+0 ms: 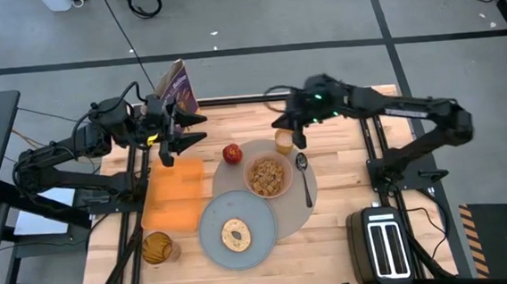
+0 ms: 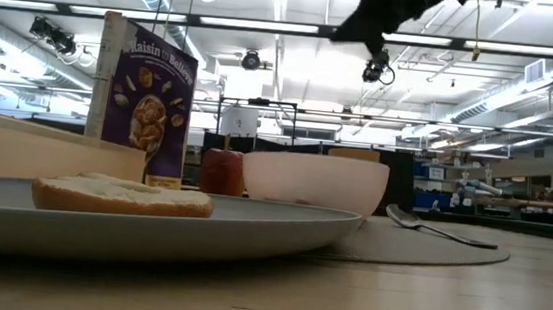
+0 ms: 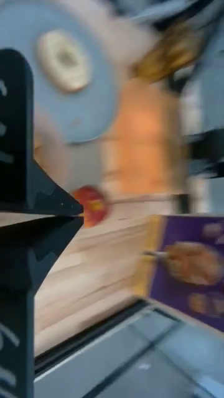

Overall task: Arrange a breakfast setting
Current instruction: Return to Home Position

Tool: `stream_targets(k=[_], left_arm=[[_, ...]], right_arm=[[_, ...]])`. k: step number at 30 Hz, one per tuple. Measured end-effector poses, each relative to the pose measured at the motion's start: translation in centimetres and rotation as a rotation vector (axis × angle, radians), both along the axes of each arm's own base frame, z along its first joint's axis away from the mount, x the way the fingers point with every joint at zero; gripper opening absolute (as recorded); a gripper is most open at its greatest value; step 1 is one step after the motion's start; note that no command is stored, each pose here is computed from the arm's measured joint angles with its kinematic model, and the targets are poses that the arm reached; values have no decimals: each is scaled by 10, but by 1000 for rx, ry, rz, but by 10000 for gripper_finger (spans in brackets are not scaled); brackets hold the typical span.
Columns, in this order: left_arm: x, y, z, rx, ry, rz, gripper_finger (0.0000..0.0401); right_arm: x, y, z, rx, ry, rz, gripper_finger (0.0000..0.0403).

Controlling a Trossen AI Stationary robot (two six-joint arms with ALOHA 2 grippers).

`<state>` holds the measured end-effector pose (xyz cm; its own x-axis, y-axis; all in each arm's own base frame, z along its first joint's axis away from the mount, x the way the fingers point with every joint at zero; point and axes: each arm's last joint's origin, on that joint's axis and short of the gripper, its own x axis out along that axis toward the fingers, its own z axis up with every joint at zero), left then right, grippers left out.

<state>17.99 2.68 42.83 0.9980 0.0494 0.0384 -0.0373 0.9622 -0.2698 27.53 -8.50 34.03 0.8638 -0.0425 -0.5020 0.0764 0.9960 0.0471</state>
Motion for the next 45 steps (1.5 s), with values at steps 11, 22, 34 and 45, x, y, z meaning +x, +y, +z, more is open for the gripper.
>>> stream_targets(k=[11,22,34,45], left_arm=[[5,2,-4,-8,19,50,251],[30,12,-84,33,74,226,251],[-3,6,-119,275,51,237,251],[-57,3,-118,281,80,277,251]], right_arm=[[-70,53,-8,160,-579,172,11],[-105,60,-48,204,-587,149,51],[-126,62,-92,140,-699,172,48],[-155,67,-91,97,-683,208,48]])
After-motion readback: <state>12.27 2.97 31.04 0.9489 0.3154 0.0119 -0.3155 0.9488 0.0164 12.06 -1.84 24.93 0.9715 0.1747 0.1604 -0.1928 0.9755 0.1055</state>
